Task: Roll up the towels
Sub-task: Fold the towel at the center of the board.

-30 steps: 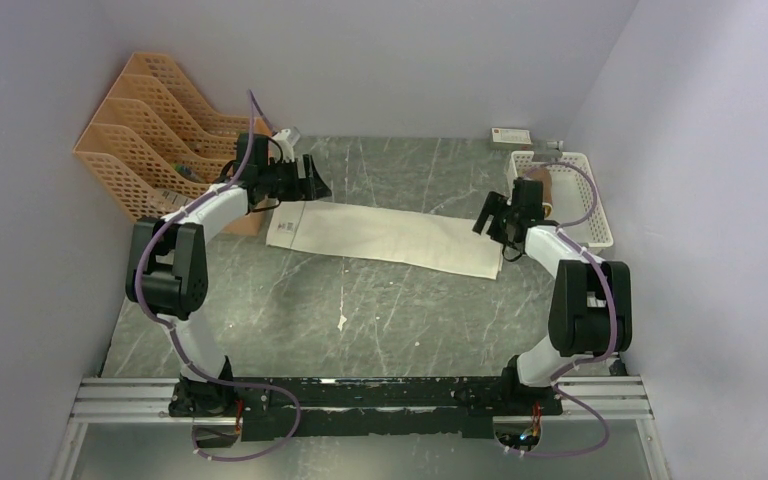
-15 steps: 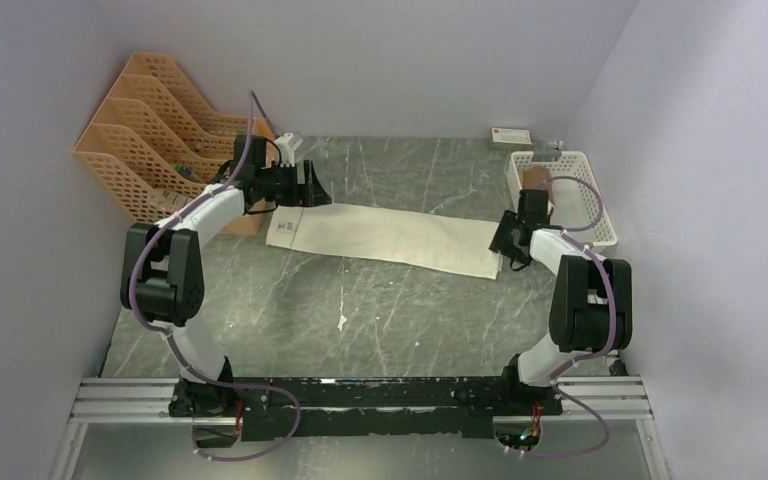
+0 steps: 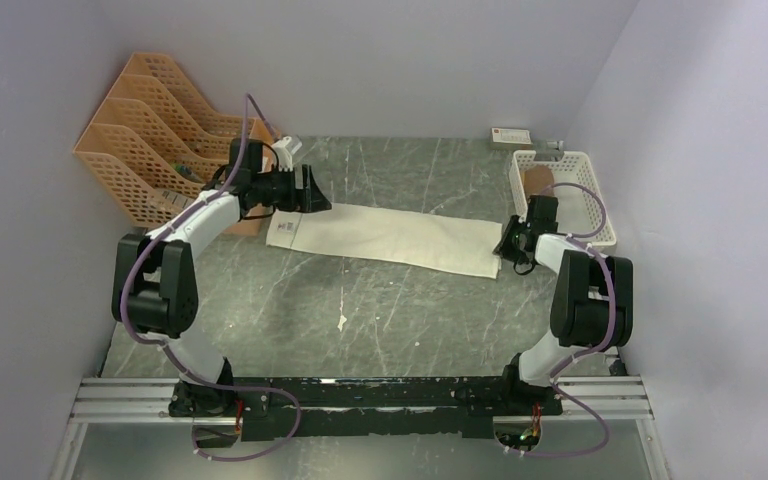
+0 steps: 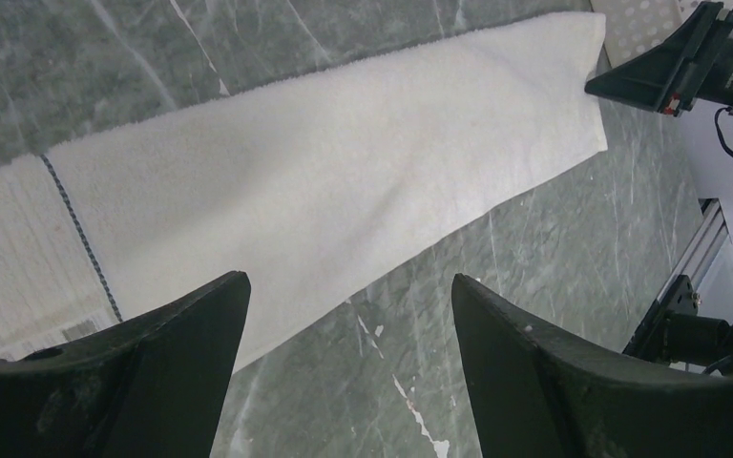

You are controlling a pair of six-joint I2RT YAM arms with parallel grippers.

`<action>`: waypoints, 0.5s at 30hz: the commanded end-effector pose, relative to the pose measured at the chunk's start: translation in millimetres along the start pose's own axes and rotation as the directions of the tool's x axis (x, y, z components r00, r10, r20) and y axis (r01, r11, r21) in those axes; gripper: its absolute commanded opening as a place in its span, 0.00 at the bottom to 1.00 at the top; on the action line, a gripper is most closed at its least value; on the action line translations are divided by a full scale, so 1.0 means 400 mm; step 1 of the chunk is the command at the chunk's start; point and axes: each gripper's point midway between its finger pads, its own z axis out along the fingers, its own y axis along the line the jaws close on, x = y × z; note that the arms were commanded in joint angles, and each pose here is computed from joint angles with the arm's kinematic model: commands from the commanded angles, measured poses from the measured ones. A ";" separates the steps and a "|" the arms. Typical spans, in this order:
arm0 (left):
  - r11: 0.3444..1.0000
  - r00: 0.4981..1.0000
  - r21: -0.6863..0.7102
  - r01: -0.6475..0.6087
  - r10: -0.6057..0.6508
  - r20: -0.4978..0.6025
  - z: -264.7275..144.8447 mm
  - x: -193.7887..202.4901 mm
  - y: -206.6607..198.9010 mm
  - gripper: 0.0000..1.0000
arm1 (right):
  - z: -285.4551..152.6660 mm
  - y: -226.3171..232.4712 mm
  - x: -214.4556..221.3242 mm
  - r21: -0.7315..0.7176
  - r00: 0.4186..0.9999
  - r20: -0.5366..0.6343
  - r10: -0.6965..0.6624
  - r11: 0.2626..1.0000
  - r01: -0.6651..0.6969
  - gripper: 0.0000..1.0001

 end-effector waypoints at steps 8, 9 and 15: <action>0.978 0.974 -0.004 0.208 -0.207 0.093 -0.103 0.017 0.113 0.89 | -0.030 0.016 0.016 -0.006 1.000 -0.014 -0.005 1.000 0.005 0.00; 0.967 0.962 0.000 0.254 -0.253 0.106 -0.110 0.019 0.128 0.88 | -0.051 0.023 -0.008 -0.005 1.000 0.012 -0.001 1.000 0.001 0.00; 0.948 0.937 -0.034 0.317 -0.308 0.165 -0.140 0.005 0.188 0.88 | -0.183 0.010 -0.129 0.105 0.986 0.164 -0.012 0.994 -0.005 0.00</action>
